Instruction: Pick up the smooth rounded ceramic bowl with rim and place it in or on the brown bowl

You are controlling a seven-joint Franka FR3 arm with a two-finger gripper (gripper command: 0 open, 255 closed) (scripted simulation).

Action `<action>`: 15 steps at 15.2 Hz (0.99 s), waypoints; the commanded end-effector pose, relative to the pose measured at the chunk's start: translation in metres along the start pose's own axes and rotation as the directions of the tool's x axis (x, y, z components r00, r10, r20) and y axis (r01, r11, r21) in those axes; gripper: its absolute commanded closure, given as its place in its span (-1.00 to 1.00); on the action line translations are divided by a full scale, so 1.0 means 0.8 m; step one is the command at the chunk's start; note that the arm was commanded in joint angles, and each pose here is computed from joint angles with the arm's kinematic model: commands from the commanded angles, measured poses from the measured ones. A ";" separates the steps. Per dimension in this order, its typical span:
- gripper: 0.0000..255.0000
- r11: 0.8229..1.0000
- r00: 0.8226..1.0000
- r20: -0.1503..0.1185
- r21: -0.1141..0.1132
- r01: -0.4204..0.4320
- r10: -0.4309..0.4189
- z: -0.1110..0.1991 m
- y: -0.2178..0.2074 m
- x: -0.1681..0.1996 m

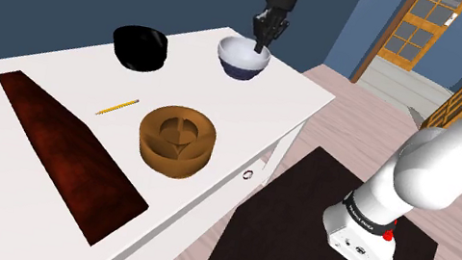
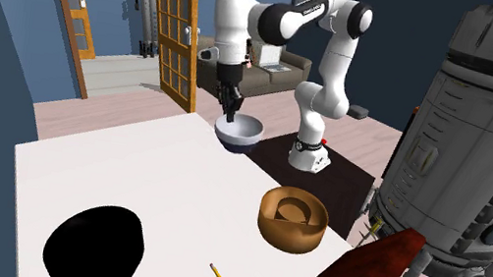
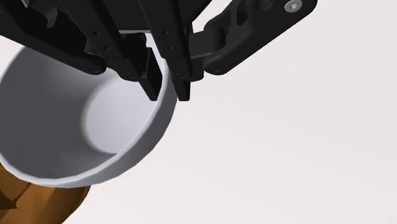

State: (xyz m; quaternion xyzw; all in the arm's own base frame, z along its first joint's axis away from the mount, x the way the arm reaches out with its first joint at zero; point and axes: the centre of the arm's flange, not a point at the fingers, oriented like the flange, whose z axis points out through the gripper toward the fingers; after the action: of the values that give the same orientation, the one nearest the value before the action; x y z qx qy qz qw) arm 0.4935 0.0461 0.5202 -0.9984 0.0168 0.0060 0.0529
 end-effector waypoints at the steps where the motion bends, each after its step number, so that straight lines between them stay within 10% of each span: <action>1: 1.00 1.000 1.000 -0.001 0.000 -0.002 0.002 -0.003 -0.031 -0.007; 15: 1.00 1.000 1.000 -0.001 0.000 -0.002 0.002 -0.004 -0.253 -0.072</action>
State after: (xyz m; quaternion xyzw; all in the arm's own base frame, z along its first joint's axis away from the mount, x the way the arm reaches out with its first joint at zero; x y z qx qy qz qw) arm 0.4466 0.2381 0.5427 -0.9985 0.0167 0.0059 0.0526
